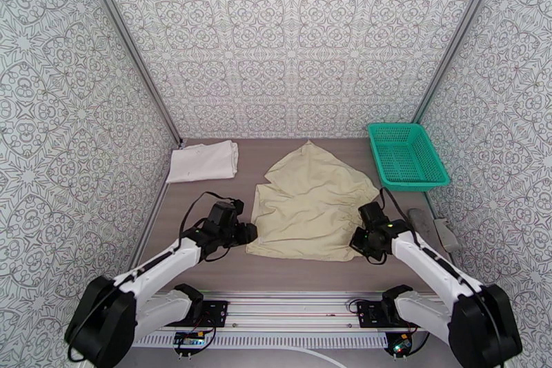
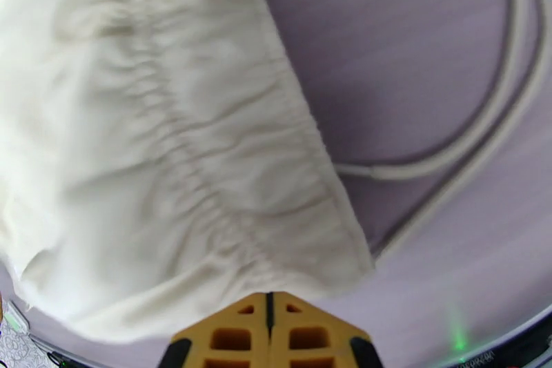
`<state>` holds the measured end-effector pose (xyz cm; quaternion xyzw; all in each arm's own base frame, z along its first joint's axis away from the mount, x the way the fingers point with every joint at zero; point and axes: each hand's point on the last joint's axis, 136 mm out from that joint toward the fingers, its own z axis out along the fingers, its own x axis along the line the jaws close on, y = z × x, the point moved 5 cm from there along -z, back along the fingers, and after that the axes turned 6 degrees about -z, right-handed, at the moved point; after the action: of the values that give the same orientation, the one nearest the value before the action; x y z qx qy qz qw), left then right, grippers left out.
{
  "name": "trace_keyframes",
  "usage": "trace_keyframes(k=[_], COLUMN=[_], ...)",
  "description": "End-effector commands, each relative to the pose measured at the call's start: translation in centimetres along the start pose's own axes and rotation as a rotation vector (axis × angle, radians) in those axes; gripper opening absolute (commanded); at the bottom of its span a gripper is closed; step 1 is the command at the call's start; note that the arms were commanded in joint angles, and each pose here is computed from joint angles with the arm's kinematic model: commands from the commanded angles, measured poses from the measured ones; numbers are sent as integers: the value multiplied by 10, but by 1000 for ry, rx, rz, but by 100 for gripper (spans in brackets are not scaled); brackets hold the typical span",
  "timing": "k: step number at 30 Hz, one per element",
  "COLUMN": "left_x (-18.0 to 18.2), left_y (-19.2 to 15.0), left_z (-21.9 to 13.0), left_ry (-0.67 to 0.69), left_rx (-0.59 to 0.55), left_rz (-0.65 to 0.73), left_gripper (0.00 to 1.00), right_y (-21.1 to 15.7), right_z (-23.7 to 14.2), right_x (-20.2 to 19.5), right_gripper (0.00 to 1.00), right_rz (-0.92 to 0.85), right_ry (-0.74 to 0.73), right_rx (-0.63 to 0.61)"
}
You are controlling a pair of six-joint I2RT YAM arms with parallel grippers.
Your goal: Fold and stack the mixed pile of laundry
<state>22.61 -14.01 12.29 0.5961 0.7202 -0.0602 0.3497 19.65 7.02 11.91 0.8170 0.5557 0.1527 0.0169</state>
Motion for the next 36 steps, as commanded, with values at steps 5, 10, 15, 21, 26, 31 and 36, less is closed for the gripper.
trace_keyframes(k=[5, 10, 15, 21, 26, 31, 36], left_x=[-16, -10, -10, -4, 1, -2, -5], left_y=[80, 115, 137, 152, 161, 167, 175], left_z=[34, 75, 98, 115, 125, 128, 127], left_ry=[15, 28, -6, -6, -5, -24, -35], left_rx=[-19, -2, -6, -20, -28, -42, -66], left_rz=[53, 40, 28, 13, 4, 6, 9], left_gripper=[42, 42, 47, 44, 41, 32, 16], right_y=[67, 88, 90, 85, 81, 81, 81], right_z=[-16, -5, 0, 4, 8, 9, 10], right_x=[49, 69, 71, 66, 65, 65, 65], right_gripper=[7, 6, 6, 6, 6, 6, 6], right_rz=[-152, -166, -176, -171, -169, -168, -168], right_ry=[35, 61, 64, 58, 64, 63, 63], right_rx=[-111, -103, -93, -81, -67, -65, -62])
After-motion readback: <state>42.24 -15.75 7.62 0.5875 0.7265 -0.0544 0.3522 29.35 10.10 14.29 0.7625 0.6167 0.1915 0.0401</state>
